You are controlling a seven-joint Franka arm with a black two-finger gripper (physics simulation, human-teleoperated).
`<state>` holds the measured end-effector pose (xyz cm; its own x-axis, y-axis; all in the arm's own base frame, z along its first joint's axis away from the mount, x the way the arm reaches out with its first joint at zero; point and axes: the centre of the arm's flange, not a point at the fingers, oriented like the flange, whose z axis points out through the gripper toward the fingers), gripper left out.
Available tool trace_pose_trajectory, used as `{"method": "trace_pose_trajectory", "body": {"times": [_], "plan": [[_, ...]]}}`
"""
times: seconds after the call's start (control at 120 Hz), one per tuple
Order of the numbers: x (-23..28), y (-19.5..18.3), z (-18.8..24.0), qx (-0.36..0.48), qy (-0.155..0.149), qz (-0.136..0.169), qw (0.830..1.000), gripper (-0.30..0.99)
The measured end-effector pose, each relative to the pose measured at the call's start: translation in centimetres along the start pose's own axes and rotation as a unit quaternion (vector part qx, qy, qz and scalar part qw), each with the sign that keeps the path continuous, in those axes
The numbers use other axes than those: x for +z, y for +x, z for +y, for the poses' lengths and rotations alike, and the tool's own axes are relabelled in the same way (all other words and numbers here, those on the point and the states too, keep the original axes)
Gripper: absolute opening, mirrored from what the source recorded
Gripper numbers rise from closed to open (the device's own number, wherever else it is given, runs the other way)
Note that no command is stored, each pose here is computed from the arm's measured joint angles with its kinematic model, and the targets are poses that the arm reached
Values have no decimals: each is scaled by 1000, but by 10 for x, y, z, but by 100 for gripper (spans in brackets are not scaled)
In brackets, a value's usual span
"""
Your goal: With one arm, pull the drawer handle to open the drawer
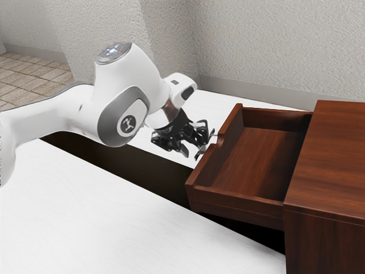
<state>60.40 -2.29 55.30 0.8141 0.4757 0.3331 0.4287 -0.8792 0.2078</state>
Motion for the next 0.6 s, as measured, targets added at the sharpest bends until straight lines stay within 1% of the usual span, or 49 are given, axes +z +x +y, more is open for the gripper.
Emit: {"method": "trace_pose_trajectory", "body": {"times": [0.35,0.517,0.6], "plan": [[-7,-2,7,5,-8,4,1000,29],[-40,-8,17,24,-20,27,999,31],[-64,-17,29,40,-31,39,998,32]]}}
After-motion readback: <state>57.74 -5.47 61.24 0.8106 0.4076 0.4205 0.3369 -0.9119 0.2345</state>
